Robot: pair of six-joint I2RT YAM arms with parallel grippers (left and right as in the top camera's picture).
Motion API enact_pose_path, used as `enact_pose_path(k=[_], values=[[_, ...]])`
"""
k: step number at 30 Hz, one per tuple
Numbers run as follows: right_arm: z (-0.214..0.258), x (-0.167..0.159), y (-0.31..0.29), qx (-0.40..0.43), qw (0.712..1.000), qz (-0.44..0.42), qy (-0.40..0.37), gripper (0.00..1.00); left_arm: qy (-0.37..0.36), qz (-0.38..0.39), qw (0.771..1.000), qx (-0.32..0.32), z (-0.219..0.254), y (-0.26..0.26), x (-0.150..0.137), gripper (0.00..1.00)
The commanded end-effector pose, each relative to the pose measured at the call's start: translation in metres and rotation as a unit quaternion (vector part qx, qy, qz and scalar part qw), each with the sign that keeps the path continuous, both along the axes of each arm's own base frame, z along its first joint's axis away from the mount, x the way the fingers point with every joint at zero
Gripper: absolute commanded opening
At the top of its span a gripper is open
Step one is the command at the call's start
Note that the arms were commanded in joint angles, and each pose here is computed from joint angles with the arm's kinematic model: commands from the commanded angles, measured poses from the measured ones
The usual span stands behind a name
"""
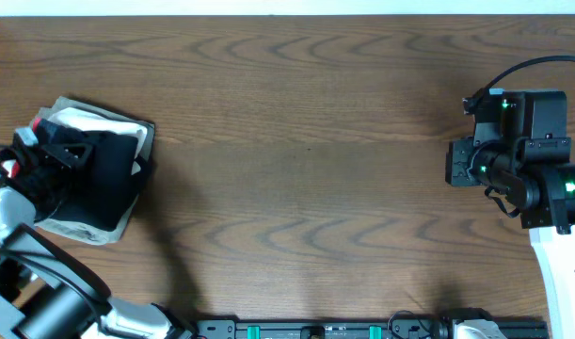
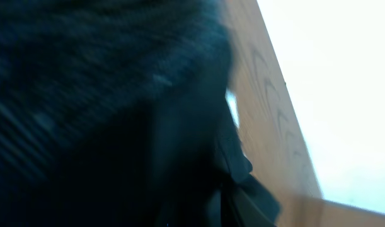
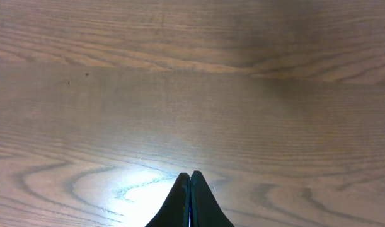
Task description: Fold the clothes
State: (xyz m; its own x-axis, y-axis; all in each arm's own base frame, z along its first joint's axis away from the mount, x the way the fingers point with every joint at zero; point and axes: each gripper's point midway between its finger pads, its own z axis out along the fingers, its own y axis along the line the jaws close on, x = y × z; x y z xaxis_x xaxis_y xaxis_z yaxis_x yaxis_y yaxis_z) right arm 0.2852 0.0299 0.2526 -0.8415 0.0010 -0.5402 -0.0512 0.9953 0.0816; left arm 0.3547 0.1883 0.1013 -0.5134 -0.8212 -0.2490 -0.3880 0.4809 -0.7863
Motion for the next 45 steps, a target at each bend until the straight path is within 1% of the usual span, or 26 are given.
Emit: enact_pose_path(k=[1, 3, 8, 10, 11, 13, 14, 15, 17, 18, 19, 20, 21, 22, 25, 27, 29, 31, 33, 35, 39, 44, 45], values=[[-0.002, 0.000, -0.001, 0.002, 1.000, -0.005, 0.004, 0.02, 0.033, 0.018, 0.999, -0.033, -0.029, 0.003, -0.004, 0.31], [-0.002, -0.001, -0.002, 0.002, 1.000, -0.005, 0.005, 0.02, 0.020, 0.005, 0.999, -0.042, -0.028, -0.003, 0.001, 0.40], [-0.004, -0.003, -0.002, 0.001, 1.000, -0.005, 0.011, 0.02, -0.049, -0.040, 0.996, -0.055, 0.007, -0.017, 0.018, 0.47], [-0.004, -0.003, -0.002, 0.001, 1.000, -0.005, 0.011, 0.04, -0.073, -0.054, 0.995, -0.051, 0.026, -0.021, 0.022, 0.50], [-0.004, -0.003, -0.002, 0.001, 1.000, -0.005, 0.010, 0.09, -0.087, -0.060, 0.994, -0.041, 0.039, -0.025, 0.023, 0.53], [-0.003, -0.001, -0.002, 0.001, 1.000, -0.005, 0.006, 0.17, -0.106, -0.072, 0.992, -0.017, 0.059, -0.032, 0.024, 0.56], [-0.002, 0.000, -0.002, 0.001, 1.000, -0.005, 0.003, 0.22, -0.121, -0.084, 0.989, 0.002, 0.072, -0.038, 0.025, 0.61], [-0.001, 0.002, -0.002, 0.000, 1.000, -0.006, 0.000, 0.24, -0.130, -0.090, 0.987, 0.020, 0.083, -0.044, 0.025, 0.66], [0.001, 0.005, -0.003, -0.001, 1.000, -0.007, -0.009, 0.29, -0.143, -0.097, 0.983, 0.061, 0.107, -0.056, 0.026, 0.73], [0.003, 0.008, -0.002, 0.000, 1.000, -0.007, -0.015, 0.31, -0.151, -0.102, 0.980, 0.084, 0.119, -0.064, 0.025, 0.83], [0.005, 0.011, -0.002, 0.000, 1.000, -0.007, -0.024, 0.42, -0.158, -0.107, 0.976, 0.106, 0.131, -0.073, 0.024, 0.95], [0.007, 0.013, -0.002, 0.001, 1.000, -0.007, -0.028, 0.48, -0.161, -0.109, 0.973, 0.123, 0.140, -0.081, 0.022, 0.98], [0.009, 0.016, -0.002, 0.001, 0.999, -0.007, -0.035, 0.59, -0.165, -0.112, 0.970, 0.141, 0.151, -0.092, 0.020, 0.98], [0.011, 0.018, -0.002, 0.002, 0.999, -0.007, -0.041, 0.67, -0.168, -0.116, 0.966, 0.156, 0.159, -0.101, 0.018, 0.98], [0.017, 0.026, -0.001, 0.003, 0.998, -0.008, -0.062, 0.82, -0.171, -0.140, 0.952, 0.211, 0.174, -0.135, 0.010, 0.98], [0.022, 0.033, -0.001, 0.004, 0.997, -0.008, -0.078, 0.88, -0.163, -0.156, 0.943, 0.247, 0.176, -0.154, 0.005, 0.98], [0.026, 0.040, 0.000, 0.005, 0.996, -0.007, -0.092, 0.89, -0.143, -0.164, 0.938, 0.271, 0.172, -0.171, 0.001, 0.98], [0.027, 0.047, 0.000, 0.006, 0.995, -0.008, -0.101, 0.94, -0.124, -0.182, 0.933, 0.285, 0.164, -0.190, -0.003, 0.98], [0.026, 0.056, -0.004, -0.004, 0.994, -0.016, -0.106, 0.99, -0.107, -0.211, 0.929, 0.283, 0.154, -0.211, -0.009, 0.98], [0.023, 0.063, -0.011, -0.022, 0.993, -0.030, -0.108, 0.99, -0.082, -0.222, 0.927, 0.292, 0.143, -0.219, -0.013, 0.98], [0.014, 0.065, -0.016, -0.034, 0.994, -0.038, -0.091, 0.99, -0.017, -0.201, 0.922, 0.330, 0.123, -0.204, -0.022, 0.98], [0.005, 0.052, -0.017, -0.032, 0.997, -0.042, -0.062, 0.99, 0.000, -0.205, 0.923, 0.327, 0.120, -0.204, -0.034, 0.98], [0.003, 0.048, -0.018, -0.033, 0.997, -0.051, -0.053, 0.96, 0.006, -0.205, 0.924, 0.324, 0.120, -0.204, -0.040, 0.98]])
